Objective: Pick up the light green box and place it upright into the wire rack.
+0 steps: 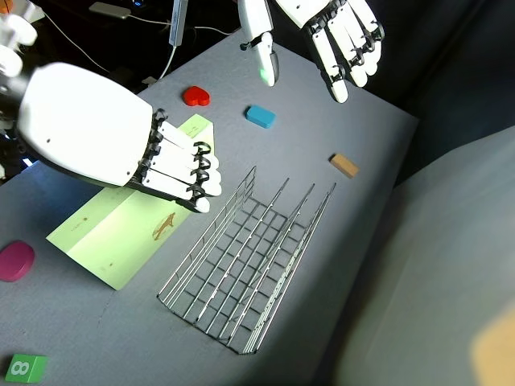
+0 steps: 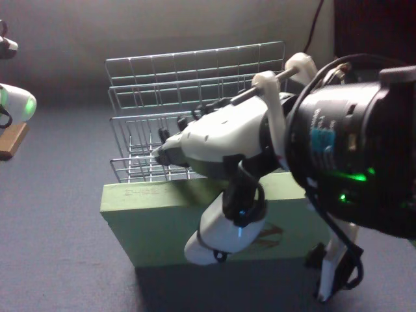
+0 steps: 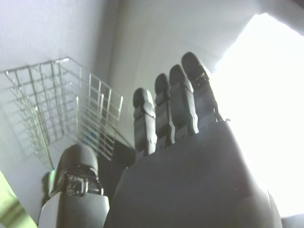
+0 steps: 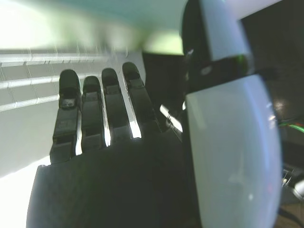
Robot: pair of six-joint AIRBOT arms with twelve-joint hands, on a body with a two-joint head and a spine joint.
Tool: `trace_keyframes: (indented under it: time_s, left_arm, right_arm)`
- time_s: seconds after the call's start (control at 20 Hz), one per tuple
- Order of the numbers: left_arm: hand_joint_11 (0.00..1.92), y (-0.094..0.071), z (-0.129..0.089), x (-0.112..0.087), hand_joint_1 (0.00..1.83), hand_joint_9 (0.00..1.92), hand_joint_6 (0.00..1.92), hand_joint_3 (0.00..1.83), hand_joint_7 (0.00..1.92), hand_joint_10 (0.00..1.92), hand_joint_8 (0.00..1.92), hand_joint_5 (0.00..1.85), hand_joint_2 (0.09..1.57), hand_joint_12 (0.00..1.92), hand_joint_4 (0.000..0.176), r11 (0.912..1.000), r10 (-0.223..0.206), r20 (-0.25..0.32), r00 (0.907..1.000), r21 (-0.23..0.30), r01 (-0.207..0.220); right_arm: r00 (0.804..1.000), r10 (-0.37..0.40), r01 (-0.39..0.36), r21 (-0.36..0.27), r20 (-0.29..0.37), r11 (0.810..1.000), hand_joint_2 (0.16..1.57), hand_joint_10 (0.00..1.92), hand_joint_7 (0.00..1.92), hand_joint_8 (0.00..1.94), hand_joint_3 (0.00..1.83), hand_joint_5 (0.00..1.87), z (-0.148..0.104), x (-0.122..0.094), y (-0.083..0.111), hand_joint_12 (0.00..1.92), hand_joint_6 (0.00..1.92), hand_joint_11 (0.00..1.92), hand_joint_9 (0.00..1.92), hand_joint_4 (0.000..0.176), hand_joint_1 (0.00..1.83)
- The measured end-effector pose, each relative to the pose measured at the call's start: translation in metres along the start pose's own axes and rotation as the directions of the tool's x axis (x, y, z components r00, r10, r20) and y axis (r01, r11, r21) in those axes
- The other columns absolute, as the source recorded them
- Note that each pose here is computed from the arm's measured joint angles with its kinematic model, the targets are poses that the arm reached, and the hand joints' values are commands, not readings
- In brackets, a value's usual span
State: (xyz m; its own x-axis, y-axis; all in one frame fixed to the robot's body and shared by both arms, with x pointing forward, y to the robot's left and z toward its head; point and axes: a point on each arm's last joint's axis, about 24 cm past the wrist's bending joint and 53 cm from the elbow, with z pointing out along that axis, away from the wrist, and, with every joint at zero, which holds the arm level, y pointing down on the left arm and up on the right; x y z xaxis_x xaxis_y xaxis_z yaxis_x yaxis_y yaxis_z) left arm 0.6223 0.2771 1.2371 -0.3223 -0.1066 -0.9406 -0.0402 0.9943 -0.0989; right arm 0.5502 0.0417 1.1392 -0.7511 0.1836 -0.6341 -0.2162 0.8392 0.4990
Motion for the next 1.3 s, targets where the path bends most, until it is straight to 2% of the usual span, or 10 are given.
trace_keyframes:
  time_s: [0.25,0.6,0.75,0.85,0.95,1.0,1.1,1.2,1.25,1.3]
  left_arm:
    - [0.0,0.001,0.0,0.0,0.0,0.14,0.02,0.0,0.18,0.0,0.01,0.29,1.23,0.4,0.086,0.9999,0.012,-0.001,0.9999,-0.003,-0.012]
    - [0.0,0.001,0.0,0.0,0.0,0.14,0.01,0.0,0.18,0.0,0.0,0.28,1.25,0.38,0.086,0.9992,0.04,-0.001,0.9992,-0.002,-0.04]
    - [0.0,-0.001,0.0,0.001,0.0,0.15,0.01,0.0,0.18,0.0,0.0,0.3,1.26,0.43,0.085,0.9989,0.047,-0.002,0.9989,0.003,-0.047]
    - [0.0,-0.001,0.0,0.001,0.0,0.15,0.0,0.0,0.19,0.0,0.0,0.29,1.27,0.46,0.086,0.9989,0.046,-0.003,0.9989,0.004,-0.046]
    - [0.0,-0.001,0.0,0.001,0.0,0.15,0.0,0.01,0.18,0.0,0.0,0.27,1.28,0.42,0.086,0.9989,0.046,-0.003,0.9989,0.004,-0.046]
    - [0.0,-0.001,0.0,0.001,0.0,0.15,0.0,0.01,0.18,0.0,0.0,0.27,1.28,0.42,0.086,0.9989,0.046,-0.003,0.9989,0.004,-0.046]
    - [0.0,-0.003,-0.001,0.002,0.0,0.15,0.0,0.0,0.18,0.0,0.0,0.28,1.28,0.42,0.086,0.9988,0.048,-0.004,0.9988,0.008,-0.048]
    - [0.0,-0.004,-0.001,0.003,0.0,0.15,0.01,0.0,0.18,0.0,0.0,0.29,1.28,0.4,0.086,0.999,0.043,-0.008,0.9991,0.01,-0.043]
    - [0.0,-0.004,-0.001,0.003,0.0,0.15,0.01,0.0,0.18,0.0,0.0,0.3,1.27,0.39,0.085,0.9991,0.042,-0.008,0.9991,0.009,-0.042]
    - [0.0,-0.003,-0.001,0.003,0.0,0.15,0.01,0.0,0.18,0.0,0.0,0.3,1.27,0.39,0.085,0.9991,0.043,-0.009,0.9991,0.008,-0.043]
  right_arm:
    - [1.0,-0.014,0.014,0.02,0.024,1.0,1.0,0.01,0.07,0.0,0.0,0.13,0.004,-0.005,-0.006,0.41,0.0,0.0,0.02,0.009,0.81]
    - [0.999,0.045,-0.046,0.047,0.017,0.998,1.03,0.01,0.13,0.01,0.0,0.17,0.006,-0.003,-0.015,0.55,0.01,0.0,0.07,0.0,0.84]
    - [0.998,0.066,-0.067,0.054,0.003,0.996,1.04,0.02,0.25,0.02,0.0,0.25,0.007,0.002,-0.017,0.71,0.02,0.0,0.2,0.0,0.86]
    - [0.997,0.078,-0.079,0.051,0.008,0.996,1.03,0.02,0.42,0.01,0.0,0.37,0.007,0.0,-0.016,1.0,0.01,0.05,0.36,0.0,0.94]
    - [0.997,0.08,-0.08,0.05,0.006,0.995,1.06,0.04,0.65,0.01,0.0,0.6,0.007,0.001,-0.016,1.08,0.02,0.28,0.63,0.0,1.06]
    - [0.997,0.08,-0.08,0.049,0.006,0.996,1.06,0.04,0.65,0.01,0.0,0.6,0.007,0.001,-0.016,1.08,0.02,0.28,0.63,0.0,1.06]
    - [0.997,0.081,-0.081,0.048,0.007,0.996,1.09,0.06,0.8,0.01,0.0,0.78,0.007,0.0,-0.016,1.12,0.03,0.44,0.81,0.0,1.08]
    - [0.996,0.085,-0.086,0.047,0.012,0.995,1.11,0.11,0.91,0.05,0.01,0.86,0.009,-0.003,-0.017,1.17,0.05,0.56,0.94,0.0,1.15]
    - [0.996,0.084,-0.084,0.049,0.014,0.995,1.18,0.43,0.92,1.15,0.0,0.76,0.009,-0.003,-0.017,1.28,1.16,0.68,0.96,0.0,1.2]
    - [0.996,0.082,-0.083,0.049,0.015,0.995,1.18,0.43,0.92,1.15,0.0,0.76,0.009,-0.003,-0.018,1.28,1.16,0.68,0.96,0.0,1.2]
